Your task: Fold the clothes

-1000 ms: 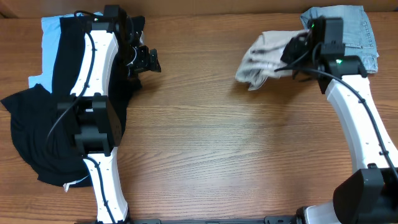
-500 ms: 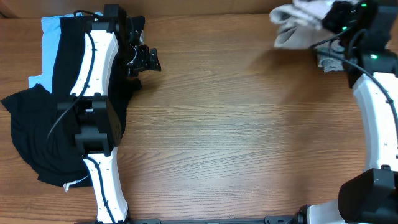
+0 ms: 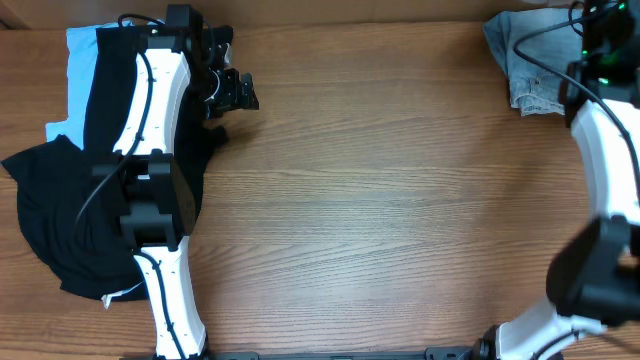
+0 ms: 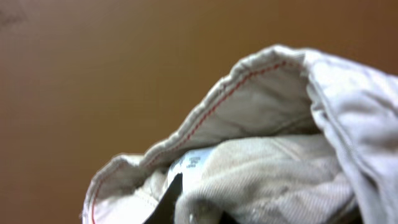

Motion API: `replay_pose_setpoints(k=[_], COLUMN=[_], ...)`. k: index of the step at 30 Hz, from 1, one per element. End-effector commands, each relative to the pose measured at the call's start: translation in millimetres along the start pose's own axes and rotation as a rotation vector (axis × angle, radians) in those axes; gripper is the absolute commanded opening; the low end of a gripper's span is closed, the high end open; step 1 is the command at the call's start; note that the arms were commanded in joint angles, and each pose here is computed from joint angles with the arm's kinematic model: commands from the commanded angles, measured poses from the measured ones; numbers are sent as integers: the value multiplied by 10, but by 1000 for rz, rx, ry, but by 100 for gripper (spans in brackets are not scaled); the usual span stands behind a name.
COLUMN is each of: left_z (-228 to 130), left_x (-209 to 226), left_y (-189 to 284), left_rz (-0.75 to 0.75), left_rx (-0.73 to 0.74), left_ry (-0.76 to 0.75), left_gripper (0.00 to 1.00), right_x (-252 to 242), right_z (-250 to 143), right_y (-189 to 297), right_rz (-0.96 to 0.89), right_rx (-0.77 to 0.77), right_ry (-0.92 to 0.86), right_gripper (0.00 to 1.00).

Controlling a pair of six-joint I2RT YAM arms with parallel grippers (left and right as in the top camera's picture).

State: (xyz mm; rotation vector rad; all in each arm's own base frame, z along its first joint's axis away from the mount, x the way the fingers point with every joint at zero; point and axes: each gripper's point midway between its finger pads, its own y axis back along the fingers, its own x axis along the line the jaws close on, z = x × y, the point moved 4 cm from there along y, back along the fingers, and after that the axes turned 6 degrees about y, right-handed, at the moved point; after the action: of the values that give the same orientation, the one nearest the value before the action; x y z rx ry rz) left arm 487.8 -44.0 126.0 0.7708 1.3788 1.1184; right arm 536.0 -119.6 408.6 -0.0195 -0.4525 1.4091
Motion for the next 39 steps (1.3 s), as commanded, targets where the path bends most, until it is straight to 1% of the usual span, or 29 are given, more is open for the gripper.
replay_pose_setpoints(k=[1, 5, 6, 9, 11, 13, 17, 18, 20, 23, 27, 29, 32, 36, 37, 38, 39], left_z=[45, 96, 124, 173, 197, 210, 224, 232, 240, 245, 246, 248, 254, 259, 259, 259, 259], left_x=[-48, -61, -71, -110, -148, -195, -267, -287, -286, -281, -282, -283, -285, -286, -286, -286, -286], left_y=[27, 28, 29, 25, 17, 6, -13, -18, -22, -25, -25, -24, -23, -23, -23, -23, -23], left_rz=[-1, -6, -10, -17, -22, -26, -29, -27, -14, -2, -3, -3, -4, -5, -5, -5, -5], left_rx=[-24, -48, -62, -87, -100, -110, -122, -129, -135, -140, -141, -141, -144, -147, -147, -146, -147], left_ry=[-19, 1, 10, 11, 10, -3, -22, -28, -31, -33, -33, -33, -34, -35, -35, -35, -35], left_gripper=[87, 87, 87, 87, 87, 87, 87, 88, 88, 88, 88, 88, 88, 88, 88, 88, 88], right_x=[-342, -705, -836, -1084, -1195, -1294, -1328, -1288, -1215, -1059, -919, -871, -855, -875, -876, -881, -884], right_z=[-172, -788, -1017, -1477, -1707, -1850, -1889, -1870, -1817, -1636, -1415, -1380, -1466, -1710, -1750, -1818, -1832], right_y=[-169, -310, -323, -296, -258, -200, -133, -84, -10, 149, 413, 593, 845, 1265, 1338, 1475, 1516], right_rz=[-76, -134, -154, -195, -213, -231, -197, -164, -131, -86, -104, -129, -173, -253, -265, -290, -300], right_rx=[-80, 28, 64, 154, 220, 292, 387, 447, 520, 628, 752, 836, 965, 1178, 1212, 1272, 1290], right_ry=[23, 26, 26, 24, 21, 16, 17, 8, -19, -66, -87, -101, -138, -198, -208, -222, -225], right_gripper=[4, 4, 4, 4, 4, 4, 4, 4, 4, 4, 4, 4, 4, 4, 5, 51, 66])
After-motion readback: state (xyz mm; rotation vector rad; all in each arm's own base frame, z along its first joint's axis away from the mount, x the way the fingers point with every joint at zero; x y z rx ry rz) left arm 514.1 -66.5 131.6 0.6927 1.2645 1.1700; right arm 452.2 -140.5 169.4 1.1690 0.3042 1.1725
